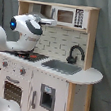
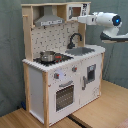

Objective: Play with the kitchen

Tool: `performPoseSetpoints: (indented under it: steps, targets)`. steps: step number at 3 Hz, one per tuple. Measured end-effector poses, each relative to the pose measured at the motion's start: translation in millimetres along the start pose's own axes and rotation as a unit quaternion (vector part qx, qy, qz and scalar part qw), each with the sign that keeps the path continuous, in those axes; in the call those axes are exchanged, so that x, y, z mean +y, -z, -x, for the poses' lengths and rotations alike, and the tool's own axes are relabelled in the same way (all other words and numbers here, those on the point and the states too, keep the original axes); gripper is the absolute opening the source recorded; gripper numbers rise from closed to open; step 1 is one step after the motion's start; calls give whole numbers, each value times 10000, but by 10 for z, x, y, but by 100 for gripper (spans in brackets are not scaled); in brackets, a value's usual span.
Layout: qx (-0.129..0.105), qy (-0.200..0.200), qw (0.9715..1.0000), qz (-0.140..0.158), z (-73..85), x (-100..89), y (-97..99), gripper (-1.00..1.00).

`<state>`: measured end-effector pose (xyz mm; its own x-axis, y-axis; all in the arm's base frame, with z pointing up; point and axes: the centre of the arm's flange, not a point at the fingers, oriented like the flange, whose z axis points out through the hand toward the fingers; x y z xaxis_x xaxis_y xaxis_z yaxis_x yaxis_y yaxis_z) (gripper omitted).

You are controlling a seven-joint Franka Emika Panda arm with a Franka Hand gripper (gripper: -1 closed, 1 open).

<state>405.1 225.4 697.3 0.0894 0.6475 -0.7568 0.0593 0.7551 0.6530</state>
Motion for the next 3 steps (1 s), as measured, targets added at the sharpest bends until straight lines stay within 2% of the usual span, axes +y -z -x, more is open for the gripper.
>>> performPoseSetpoints:
  steps: [1,3]
  targets:
    - [35,1,10000,-52,-15,13,-213,100]
    - [89,-47,9999,-107,-48,243,-487,100]
